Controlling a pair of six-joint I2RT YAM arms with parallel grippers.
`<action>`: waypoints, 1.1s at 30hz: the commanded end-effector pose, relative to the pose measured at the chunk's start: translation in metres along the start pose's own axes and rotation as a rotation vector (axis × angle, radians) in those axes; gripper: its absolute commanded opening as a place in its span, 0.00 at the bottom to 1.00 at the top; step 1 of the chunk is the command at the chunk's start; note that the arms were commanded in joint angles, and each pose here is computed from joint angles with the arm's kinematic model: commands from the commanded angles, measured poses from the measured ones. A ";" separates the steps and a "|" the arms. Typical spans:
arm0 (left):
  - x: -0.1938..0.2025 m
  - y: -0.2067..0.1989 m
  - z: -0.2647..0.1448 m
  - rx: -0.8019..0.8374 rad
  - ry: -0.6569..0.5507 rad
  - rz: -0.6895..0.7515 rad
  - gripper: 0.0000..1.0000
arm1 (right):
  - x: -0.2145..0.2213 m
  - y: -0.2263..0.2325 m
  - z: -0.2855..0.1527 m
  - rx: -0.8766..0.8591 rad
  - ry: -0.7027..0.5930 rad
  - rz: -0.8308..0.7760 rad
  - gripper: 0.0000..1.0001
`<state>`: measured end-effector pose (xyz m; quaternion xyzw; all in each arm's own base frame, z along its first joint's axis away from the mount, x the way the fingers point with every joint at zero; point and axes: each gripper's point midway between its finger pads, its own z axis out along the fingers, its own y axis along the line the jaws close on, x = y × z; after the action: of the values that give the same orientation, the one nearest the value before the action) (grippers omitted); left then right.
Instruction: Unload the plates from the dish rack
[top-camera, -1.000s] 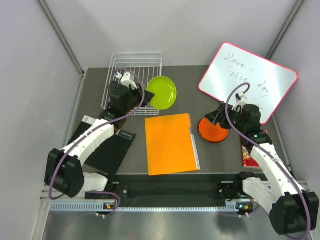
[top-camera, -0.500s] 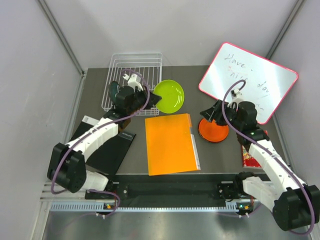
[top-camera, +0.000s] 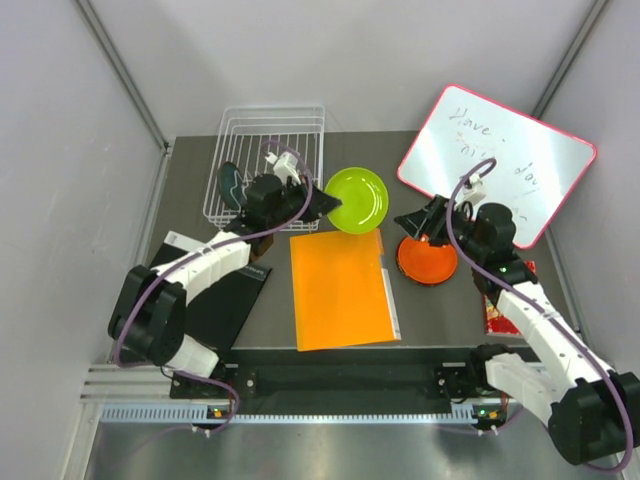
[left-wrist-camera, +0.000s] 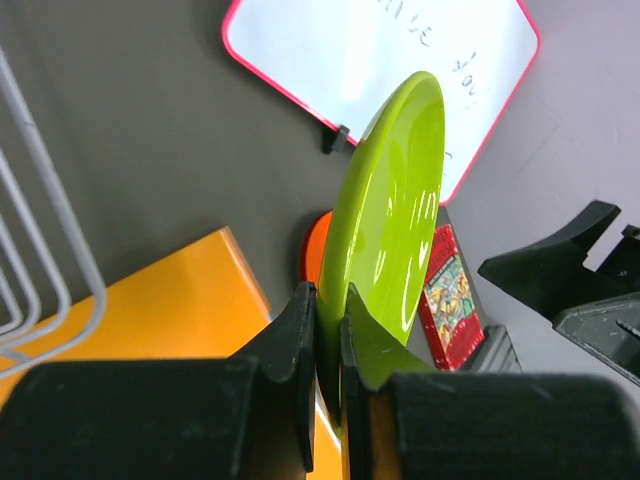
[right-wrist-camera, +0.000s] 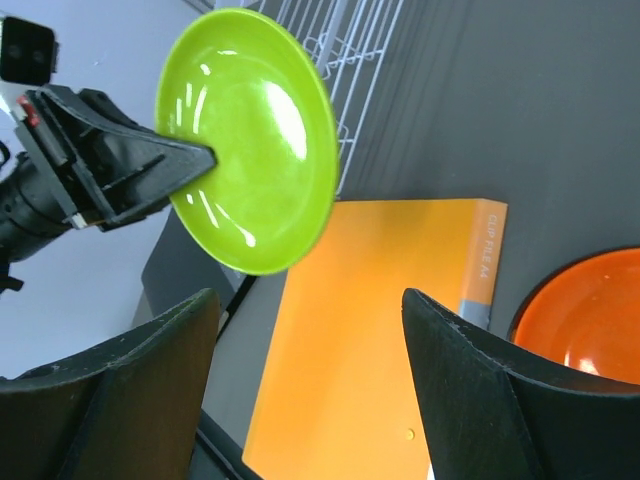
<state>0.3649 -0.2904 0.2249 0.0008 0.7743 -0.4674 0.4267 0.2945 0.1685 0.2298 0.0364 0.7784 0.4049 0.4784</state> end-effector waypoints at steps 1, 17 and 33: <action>-0.002 -0.045 0.010 0.153 -0.019 0.009 0.00 | -0.008 0.019 0.008 -0.091 -0.041 -0.012 0.74; 0.025 -0.085 0.016 0.259 0.037 0.010 0.00 | 0.014 -0.013 0.027 -0.013 -0.003 0.018 0.21; -0.037 -0.008 -0.016 -0.261 -0.182 0.361 0.78 | 0.003 -0.117 -0.039 0.510 -0.037 0.009 0.00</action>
<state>0.3444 -0.3200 0.2096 0.0539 0.7904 -0.4102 0.4518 0.3033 0.1055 0.1704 0.1409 0.8271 0.2703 0.4722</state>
